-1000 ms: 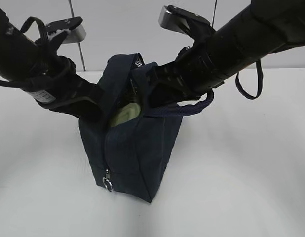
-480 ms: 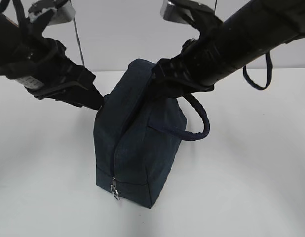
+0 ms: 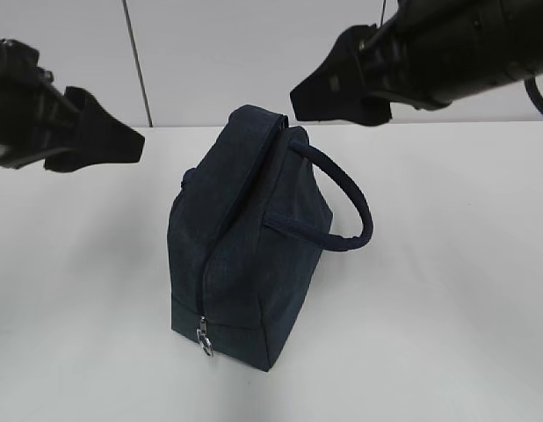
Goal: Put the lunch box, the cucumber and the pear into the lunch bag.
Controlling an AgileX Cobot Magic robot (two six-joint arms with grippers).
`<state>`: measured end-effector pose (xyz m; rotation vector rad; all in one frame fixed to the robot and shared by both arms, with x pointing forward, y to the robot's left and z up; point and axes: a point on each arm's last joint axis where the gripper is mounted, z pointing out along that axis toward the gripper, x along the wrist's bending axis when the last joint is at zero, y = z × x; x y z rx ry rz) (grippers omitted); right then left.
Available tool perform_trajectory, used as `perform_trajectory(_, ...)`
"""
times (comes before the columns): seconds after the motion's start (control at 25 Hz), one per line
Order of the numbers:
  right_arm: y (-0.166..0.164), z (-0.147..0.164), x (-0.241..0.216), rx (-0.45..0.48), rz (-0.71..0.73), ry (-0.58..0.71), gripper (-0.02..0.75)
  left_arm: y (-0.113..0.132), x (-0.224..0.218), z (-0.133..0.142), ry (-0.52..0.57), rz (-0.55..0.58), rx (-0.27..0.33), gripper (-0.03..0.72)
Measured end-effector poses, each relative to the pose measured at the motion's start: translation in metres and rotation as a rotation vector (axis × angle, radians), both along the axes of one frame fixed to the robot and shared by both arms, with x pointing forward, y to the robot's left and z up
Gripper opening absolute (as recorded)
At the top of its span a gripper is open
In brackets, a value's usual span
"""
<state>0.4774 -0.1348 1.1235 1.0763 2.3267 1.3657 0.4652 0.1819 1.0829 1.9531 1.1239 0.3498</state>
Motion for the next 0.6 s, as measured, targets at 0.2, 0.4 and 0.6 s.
perform_trajectory(0.2, 0.010, -0.027, -0.041, 0.041, 0.048, -0.111, 0.381, 0.014, -0.027, -0.022, -0.066, 0.022, -0.009, 0.297)
perform_trajectory(0.4, 0.025, -0.074, -0.074, -0.003, 0.076, -0.149, 0.377, 0.026, -0.046, -0.039, -0.128, 0.052, 0.001, 0.297)
perform_trajectory(0.6, 0.039, -0.110, -0.095, -0.068, 0.072, -0.207, 0.370, 0.034, -0.057, -0.047, -0.182, 0.057, 0.031, 0.297)
